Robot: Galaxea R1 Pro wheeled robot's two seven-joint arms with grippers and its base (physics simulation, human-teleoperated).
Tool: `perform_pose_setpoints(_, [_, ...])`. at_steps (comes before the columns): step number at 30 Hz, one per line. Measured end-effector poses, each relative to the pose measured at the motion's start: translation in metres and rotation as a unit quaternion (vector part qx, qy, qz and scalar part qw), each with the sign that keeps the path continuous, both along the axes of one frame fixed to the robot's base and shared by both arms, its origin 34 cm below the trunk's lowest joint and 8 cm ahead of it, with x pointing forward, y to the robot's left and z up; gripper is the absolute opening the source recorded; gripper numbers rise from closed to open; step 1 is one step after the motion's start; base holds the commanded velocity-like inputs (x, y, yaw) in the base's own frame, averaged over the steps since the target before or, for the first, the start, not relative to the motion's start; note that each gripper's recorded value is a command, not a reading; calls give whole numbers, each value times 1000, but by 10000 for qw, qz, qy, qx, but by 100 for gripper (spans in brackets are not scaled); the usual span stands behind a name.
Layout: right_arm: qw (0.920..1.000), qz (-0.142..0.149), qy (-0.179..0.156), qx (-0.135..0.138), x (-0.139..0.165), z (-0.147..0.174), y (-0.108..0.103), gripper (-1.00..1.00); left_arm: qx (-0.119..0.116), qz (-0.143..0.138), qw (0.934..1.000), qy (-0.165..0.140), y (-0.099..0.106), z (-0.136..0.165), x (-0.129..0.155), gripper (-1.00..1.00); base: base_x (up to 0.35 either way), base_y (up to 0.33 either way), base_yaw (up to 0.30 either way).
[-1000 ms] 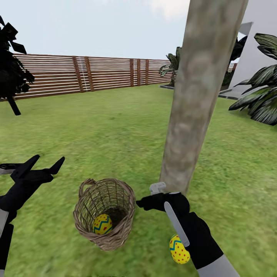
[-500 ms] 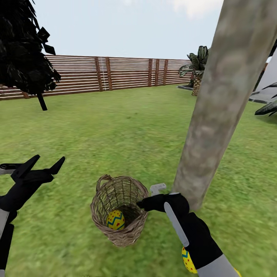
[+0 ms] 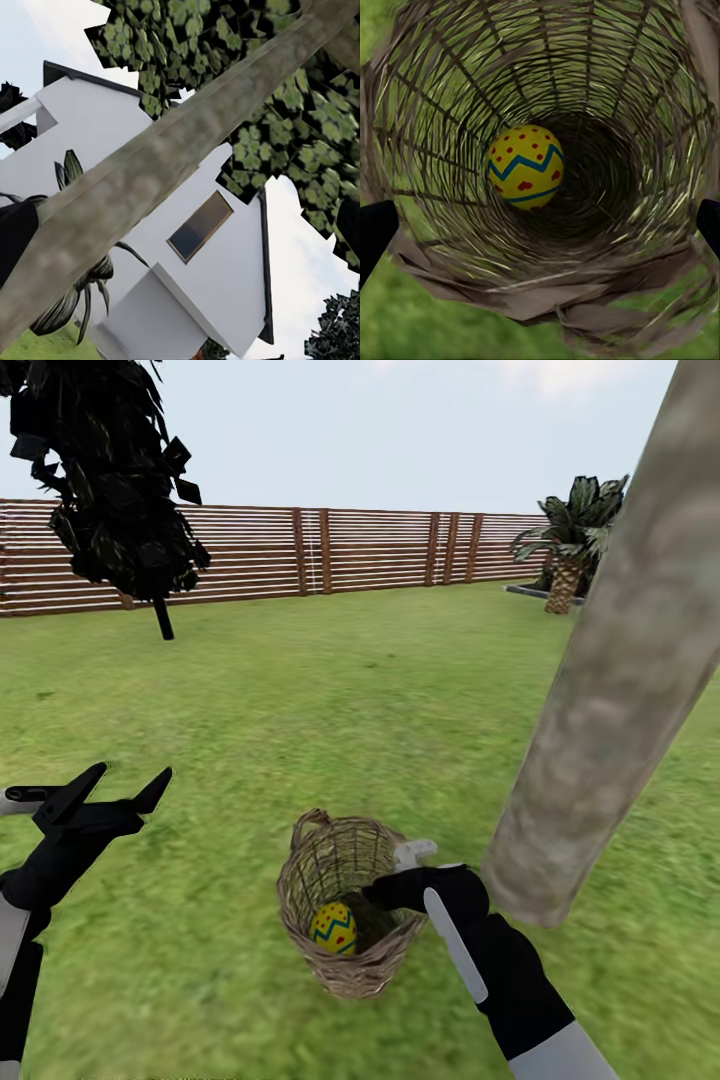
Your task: Take the three Easter eggs out of the wicker basket on the lawn in the garden, then place them on the lawn next to a single tree (choose any tree) so that all three eggs are next to the same tree and none are left in the basket.
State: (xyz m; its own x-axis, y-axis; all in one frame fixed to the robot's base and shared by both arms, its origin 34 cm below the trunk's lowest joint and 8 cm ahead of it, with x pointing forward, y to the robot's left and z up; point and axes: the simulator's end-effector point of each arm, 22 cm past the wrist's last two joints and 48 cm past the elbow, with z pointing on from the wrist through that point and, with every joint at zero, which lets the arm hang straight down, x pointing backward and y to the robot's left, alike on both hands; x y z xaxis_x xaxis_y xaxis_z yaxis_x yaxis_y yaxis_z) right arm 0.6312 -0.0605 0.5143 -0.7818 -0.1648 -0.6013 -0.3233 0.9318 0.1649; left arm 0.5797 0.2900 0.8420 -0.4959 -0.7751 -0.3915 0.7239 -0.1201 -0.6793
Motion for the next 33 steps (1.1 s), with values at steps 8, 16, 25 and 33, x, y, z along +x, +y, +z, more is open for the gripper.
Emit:
perform_pose_setpoints(8, [10000,-6,23,-23,-1,-2,-1,100,-4,1,10000,0,0,0,0,100,141,245,107])
perform_pose_setpoints(16, [9991,-110,310,-258,-5,-28,-12,100,-12,7,10000,5,-1,-1,1,100,18,22,2])
perform_pose_setpoints(25, [9855,-889,1112,-924,63,-58,-37,100,-9,7,10000,-10,-1,-11,-2,100,0,0,0])
perform_pose_setpoints(33, [9854,-1014,1278,-492,69,-59,-22,100,-11,9,10000,-8,-1,-18,-4,100,0,0,0])
